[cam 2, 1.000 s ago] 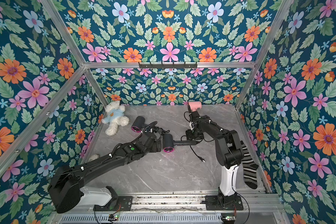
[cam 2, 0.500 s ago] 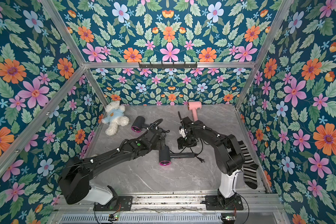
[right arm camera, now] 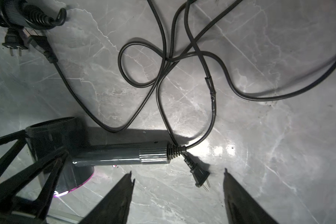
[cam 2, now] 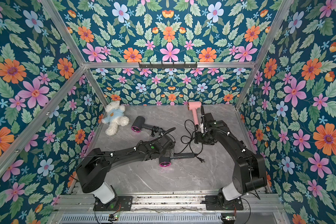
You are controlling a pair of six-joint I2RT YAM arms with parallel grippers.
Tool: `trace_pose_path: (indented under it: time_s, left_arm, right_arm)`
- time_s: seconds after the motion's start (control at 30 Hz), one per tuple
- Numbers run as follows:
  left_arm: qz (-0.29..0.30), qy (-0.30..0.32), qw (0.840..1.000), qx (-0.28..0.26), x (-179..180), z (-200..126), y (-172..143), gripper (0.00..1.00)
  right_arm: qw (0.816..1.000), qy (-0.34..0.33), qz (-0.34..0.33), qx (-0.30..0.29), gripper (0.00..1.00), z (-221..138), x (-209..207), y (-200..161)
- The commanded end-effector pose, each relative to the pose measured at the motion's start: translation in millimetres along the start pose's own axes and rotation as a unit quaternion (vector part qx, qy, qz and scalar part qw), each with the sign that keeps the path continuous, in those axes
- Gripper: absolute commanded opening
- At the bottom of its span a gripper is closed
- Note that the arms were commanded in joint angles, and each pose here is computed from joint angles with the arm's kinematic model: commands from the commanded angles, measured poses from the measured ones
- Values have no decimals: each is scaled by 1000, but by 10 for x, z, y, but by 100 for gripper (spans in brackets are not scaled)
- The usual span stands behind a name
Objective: Wrap the cord around the hair dryer
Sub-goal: Pick up the hair dryer from the center of the board.
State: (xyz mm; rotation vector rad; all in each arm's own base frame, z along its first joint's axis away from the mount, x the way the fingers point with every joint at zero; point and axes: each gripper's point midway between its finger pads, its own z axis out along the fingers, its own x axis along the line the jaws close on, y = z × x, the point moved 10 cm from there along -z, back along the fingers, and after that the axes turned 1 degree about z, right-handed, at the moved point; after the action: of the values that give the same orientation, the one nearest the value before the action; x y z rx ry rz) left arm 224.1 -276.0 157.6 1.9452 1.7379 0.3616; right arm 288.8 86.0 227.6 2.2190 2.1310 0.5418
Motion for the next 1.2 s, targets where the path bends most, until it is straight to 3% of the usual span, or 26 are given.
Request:
trace_pose_path:
  time_s: [0.0, 0.2, 0.37, 0.6, 0.8, 1.0, 1.17]
  left_arm:
    - [-40, 40, 998, 6, 30, 54, -31, 99]
    - [-52, 73, 996, 29, 44, 206, -111, 99]
    - [-76, 63, 991, 93, 66, 387, -370, 99]
    - [-53, 86, 989, 103, 96, 418, -389, 98]
    - [-6, 112, 986, 122, 197, 380, -352, 78]
    - [28, 105, 983, 149, 227, 428, -290, 70]
    - [70, 126, 976, 165, 292, 448, -178, 46]
  right_arm:
    - [1000, -13, 11, 1, 74, -34, -39, -68]
    - [1000, -18, 9, -1, 74, -56, -57, -119]
    - [1000, -22, 10, 0, 74, -42, -73, -143]
    - [999, -31, 12, 0, 74, 13, -114, -190]
    - [999, -38, 4, -4, 74, -17, -112, -173]
    - [999, -38, 3, -10, 74, -49, -103, -152]
    - [1000, -28, -8, -12, 74, -100, -89, -169]
